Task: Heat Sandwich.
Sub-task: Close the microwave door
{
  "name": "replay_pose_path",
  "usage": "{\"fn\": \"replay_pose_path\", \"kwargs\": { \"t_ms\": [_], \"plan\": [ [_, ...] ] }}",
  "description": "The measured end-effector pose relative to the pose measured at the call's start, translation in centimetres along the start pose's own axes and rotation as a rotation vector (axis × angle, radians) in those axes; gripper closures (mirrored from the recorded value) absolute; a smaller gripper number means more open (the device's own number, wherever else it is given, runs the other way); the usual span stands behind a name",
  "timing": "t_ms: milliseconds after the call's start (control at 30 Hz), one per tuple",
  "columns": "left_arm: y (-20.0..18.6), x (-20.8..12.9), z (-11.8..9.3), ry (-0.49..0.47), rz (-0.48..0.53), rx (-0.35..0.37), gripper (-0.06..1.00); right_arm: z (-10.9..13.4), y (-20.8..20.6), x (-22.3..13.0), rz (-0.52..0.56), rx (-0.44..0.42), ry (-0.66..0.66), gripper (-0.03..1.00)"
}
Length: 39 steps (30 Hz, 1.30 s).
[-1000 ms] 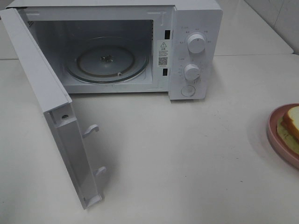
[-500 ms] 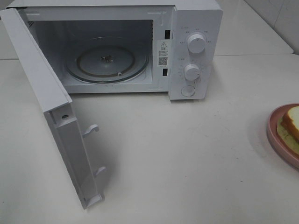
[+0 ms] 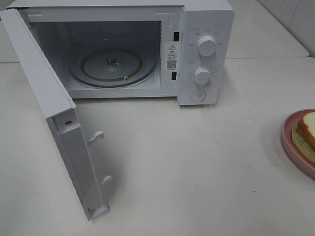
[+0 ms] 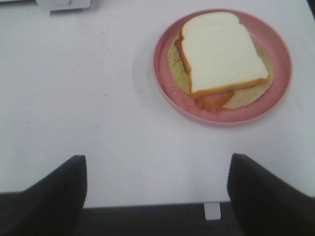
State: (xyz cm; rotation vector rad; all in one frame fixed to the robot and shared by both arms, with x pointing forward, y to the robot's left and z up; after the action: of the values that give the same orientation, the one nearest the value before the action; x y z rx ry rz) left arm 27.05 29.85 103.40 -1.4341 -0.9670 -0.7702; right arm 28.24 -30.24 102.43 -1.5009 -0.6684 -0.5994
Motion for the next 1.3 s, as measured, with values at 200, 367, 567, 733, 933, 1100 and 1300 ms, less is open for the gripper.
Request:
{"fn": "replay_pose_path", "kwargs": {
  "t_ms": [200,367,567,733,933,1100,1300],
  "plan": [
    [0.0,0.0,0.0,0.0,0.0,0.0,0.13,-0.4,-0.8,-0.7,-0.134,-0.029,-0.006,0.2],
    [0.0,0.0,0.0,0.0,0.0,0.0,0.13,-0.5,-1.6,-1.1,-0.213,-0.035,-0.003,0.2],
    [0.0,0.0,0.0,0.0,0.0,0.0,0.13,-0.5,-1.6,-1.1,-0.218,-0.035,-0.003,0.2],
    [0.0,0.0,0.0,0.0,0.0,0.0,0.13,-0.5,-1.6,-1.1,-0.218,-0.035,-0.004,0.2],
    [0.0,0.0,0.0,0.0,0.0,0.0,0.13,-0.5,-1.6,-1.1,-0.218,-0.035,-0.004,0.2],
    [0.0,0.0,0.0,0.0,0.0,0.0,0.13,-0.5,-1.6,-1.1,-0.218,-0.035,-0.004,0.2],
    [0.0,0.0,0.0,0.0,0.0,0.0,0.13,-0.5,-1.6,-1.1,-0.218,-0.035,-0.004,0.2]
  ]
}}
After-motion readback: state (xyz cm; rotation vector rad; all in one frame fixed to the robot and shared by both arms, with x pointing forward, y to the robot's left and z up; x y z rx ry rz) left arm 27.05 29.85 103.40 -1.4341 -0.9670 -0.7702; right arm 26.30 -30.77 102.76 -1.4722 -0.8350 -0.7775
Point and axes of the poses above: a point on each arm's last joint axis where the gripper is mounted, y pointing out along that axis toward the gripper, z along the wrist's bending axis when the last joint is at zero, x = y × z, the point moved 4 cm from there along y, pointing out along that axis toward the gripper, and after that the axes turned 7 degrees about -y, right-handed, at the moved point
